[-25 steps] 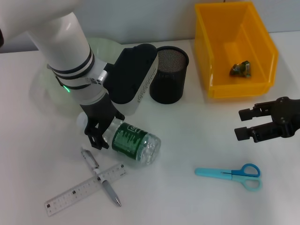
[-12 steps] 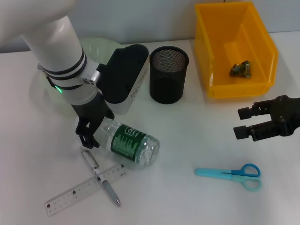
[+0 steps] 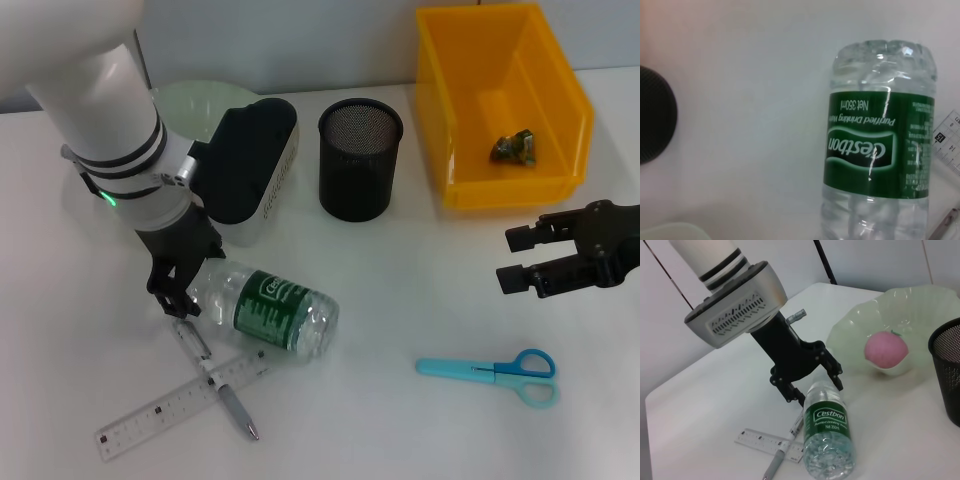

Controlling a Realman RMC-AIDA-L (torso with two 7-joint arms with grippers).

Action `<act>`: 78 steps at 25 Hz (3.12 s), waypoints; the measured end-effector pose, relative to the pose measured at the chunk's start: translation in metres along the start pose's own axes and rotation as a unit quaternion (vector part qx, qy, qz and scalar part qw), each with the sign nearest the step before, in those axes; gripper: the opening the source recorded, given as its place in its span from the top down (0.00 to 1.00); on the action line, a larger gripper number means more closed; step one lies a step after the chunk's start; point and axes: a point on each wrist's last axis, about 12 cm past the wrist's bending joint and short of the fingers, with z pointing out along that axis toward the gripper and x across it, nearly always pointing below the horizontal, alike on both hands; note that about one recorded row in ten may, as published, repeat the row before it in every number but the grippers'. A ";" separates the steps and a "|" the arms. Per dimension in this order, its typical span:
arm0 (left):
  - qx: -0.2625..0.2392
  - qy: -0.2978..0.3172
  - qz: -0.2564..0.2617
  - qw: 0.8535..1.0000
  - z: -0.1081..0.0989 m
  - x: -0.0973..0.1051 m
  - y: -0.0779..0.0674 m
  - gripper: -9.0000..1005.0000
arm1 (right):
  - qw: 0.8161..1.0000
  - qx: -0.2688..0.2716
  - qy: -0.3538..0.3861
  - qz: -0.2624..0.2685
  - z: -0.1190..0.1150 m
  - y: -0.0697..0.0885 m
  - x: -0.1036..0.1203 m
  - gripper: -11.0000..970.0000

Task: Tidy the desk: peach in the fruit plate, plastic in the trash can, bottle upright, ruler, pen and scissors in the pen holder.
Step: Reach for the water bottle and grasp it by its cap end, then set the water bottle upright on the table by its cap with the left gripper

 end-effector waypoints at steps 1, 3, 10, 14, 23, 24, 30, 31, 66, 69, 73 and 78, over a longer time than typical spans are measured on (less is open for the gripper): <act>0.000 -0.001 -0.002 1.000 0.000 0.000 0.000 0.17 | 1.000 0.000 0.000 0.000 0.000 0.000 0.000 0.17; 0.000 -0.001 -0.003 1.000 -0.001 0.000 -0.001 0.22 | 1.000 0.000 0.000 0.000 0.000 0.000 0.000 0.17; 0.000 0.006 -0.013 1.000 0.000 0.003 -0.002 0.31 | 1.000 -0.001 0.000 -0.001 0.001 0.000 -0.001 0.17; -0.001 0.011 -0.016 1.000 0.000 0.005 -0.003 0.32 | 1.000 -0.001 0.000 -0.001 0.001 0.000 -0.001 0.17; -0.001 0.005 -0.023 1.000 -0.002 0.001 -0.005 0.26 | 1.000 0.000 0.000 -0.002 0.000 0.000 -0.001 0.17; -0.002 0.004 -0.024 1.000 -0.003 0.001 -0.004 0.26 | 1.000 0.000 0.000 -0.002 0.000 0.000 -0.001 0.17; -0.004 0.006 -0.032 0.999 -0.002 0.002 -0.006 0.22 | 1.000 0.001 0.001 -0.005 0.000 0.000 -0.001 0.17; -0.004 0.007 -0.034 0.999 -0.002 0.002 -0.006 0.21 | 1.000 0.001 0.001 -0.005 0.000 0.000 -0.001 0.17; -0.032 0.025 -0.068 0.997 0.008 0.020 -0.011 0.30 | 1.000 0.001 0.001 -0.007 -0.001 0.000 0.000 0.17; -0.033 0.025 -0.068 0.997 0.008 0.020 -0.011 0.48 | 1.000 0.001 0.001 -0.007 -0.001 0.000 0.000 0.17; -0.035 0.025 -0.067 0.997 0.008 0.020 -0.011 0.56 | 1.000 0.001 0.001 -0.007 -0.001 0.000 0.000 0.17; -0.041 0.023 -0.067 0.997 0.005 0.019 -0.010 0.56 | 1.000 0.001 0.001 -0.008 -0.001 0.000 -0.001 0.17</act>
